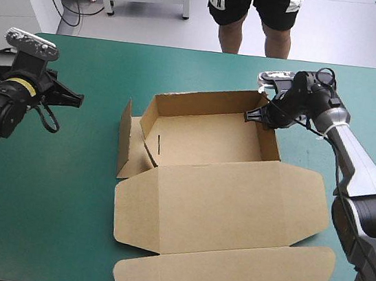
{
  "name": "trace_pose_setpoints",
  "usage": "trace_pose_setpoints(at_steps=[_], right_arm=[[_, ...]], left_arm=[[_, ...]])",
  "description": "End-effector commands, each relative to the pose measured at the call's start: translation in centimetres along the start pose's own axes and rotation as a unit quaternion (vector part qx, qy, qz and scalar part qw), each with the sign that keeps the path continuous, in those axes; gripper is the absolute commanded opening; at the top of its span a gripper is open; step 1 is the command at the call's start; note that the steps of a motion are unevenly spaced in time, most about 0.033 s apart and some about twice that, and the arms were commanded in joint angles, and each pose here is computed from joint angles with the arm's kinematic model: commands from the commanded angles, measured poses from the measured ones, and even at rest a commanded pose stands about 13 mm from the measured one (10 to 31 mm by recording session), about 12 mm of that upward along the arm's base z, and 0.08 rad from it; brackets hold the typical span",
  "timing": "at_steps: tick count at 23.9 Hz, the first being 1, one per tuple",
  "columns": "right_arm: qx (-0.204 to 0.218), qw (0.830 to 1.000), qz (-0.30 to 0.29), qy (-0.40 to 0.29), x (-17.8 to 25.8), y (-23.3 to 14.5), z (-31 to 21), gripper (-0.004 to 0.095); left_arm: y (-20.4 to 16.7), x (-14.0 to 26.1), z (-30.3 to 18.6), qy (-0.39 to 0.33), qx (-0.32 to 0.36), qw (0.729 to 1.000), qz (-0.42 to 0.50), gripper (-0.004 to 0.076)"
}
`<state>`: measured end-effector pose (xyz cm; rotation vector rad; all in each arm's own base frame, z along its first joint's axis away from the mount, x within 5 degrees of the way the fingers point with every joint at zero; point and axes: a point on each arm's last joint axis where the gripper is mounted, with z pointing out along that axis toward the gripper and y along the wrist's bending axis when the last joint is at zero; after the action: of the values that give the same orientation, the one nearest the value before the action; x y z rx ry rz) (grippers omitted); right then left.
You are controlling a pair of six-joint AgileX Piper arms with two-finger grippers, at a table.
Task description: Fold the box
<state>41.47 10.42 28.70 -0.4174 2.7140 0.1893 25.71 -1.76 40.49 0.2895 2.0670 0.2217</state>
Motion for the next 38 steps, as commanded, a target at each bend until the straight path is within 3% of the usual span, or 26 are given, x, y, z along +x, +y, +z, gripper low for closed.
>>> trace_pose_setpoints(at_steps=[1,3,6,9,10,18,23,31,38], right_arm=[[0.004,1.000,-0.013,-0.002,-0.2,0.2,-2.4,0.0020],[0.022,1.000,-0.020,-0.005,-0.3,-0.1,-2.7,0.0077],[0.050,0.999,-0.008,-0.005,-0.4,-0.6,-3.0,0.0246],[0.051,0.999,-0.007,-0.019,-0.9,-0.6,-3.9,0.0462],[0.049,0.998,-0.006,-0.027,-1.1,-0.5,-4.3,0.0476],[0.057,0.990,0.014,-0.127,-0.1,0.4,-13.2,0.0522],[0.054,0.987,0.014,-0.151,0.5,0.8,-15.4,0.0520],[0.051,0.992,0.025,-0.112,-0.4,0.3,-11.8,0.0510],[0.024,0.997,0.041,-0.057,-1.3,0.2,-6.5,0.0511]], left_arm=[[1.6,-0.2,-0.2,-0.006,0.017,0.999,-0.038,0.0001],[2.1,0.5,0.5,0.019,0.027,0.998,-0.053,0.0001],[2.6,1.2,1.4,0.042,0.044,0.996,-0.069,0.0001],[2.9,1.7,2.4,0.057,0.067,0.992,-0.087,0.0001],[2.8,1.8,2.6,0.060,0.071,0.992,-0.086,0.0001],[4.1,3.2,4.0,0.101,0.080,0.983,-0.131,0.0001],[5.4,4.2,4.0,0.127,0.074,0.976,-0.159,0.0001],[4.9,4.1,3.8,0.123,0.113,0.964,-0.208,0.0001],[4.7,4.2,3.7,0.134,0.122,0.963,-0.201,0.0001]])
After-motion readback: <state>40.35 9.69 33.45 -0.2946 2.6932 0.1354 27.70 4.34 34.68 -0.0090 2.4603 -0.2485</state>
